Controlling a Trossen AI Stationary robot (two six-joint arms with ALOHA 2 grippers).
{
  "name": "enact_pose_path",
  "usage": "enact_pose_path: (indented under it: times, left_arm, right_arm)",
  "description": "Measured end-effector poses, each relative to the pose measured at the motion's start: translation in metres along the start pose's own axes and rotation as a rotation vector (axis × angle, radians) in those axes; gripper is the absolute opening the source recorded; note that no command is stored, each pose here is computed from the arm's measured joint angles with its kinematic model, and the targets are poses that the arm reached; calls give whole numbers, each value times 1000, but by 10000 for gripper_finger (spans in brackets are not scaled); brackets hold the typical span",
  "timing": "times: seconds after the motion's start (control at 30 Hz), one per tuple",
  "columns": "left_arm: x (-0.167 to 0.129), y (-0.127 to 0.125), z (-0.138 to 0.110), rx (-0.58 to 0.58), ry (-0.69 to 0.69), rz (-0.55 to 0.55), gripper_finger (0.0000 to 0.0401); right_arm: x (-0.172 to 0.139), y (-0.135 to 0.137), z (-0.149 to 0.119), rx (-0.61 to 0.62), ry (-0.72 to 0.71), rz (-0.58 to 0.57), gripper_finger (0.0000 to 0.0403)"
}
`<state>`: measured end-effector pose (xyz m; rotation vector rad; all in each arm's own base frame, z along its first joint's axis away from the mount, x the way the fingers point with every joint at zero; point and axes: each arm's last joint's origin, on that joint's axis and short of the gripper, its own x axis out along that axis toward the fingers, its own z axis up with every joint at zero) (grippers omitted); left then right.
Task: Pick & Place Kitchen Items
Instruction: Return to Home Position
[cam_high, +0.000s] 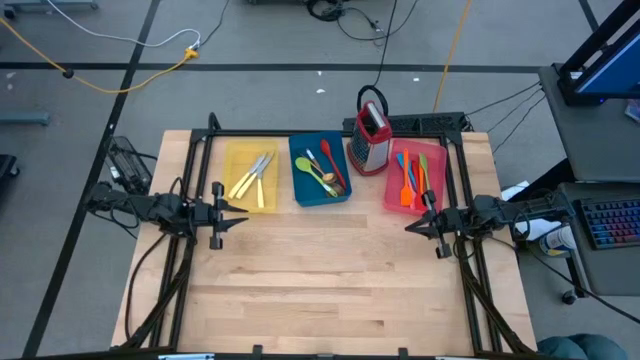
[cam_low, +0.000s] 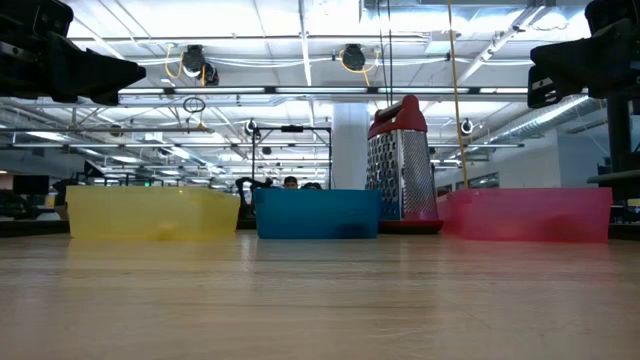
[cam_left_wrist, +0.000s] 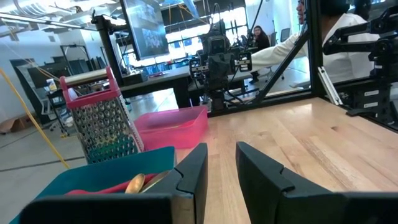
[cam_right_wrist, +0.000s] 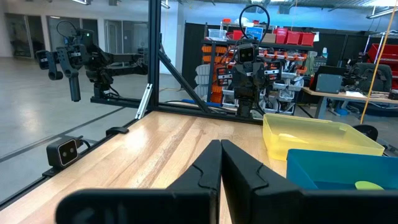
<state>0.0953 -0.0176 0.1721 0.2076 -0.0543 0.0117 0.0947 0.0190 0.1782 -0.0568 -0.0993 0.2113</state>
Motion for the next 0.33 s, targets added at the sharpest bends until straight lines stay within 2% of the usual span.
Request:
enact_pose_path:
  times: [0.33]
  left_arm:
    - [0, 0, 0, 3, 0, 0, 88]
  right_arm:
    - [0, 0, 0, 0, 0, 0, 4]
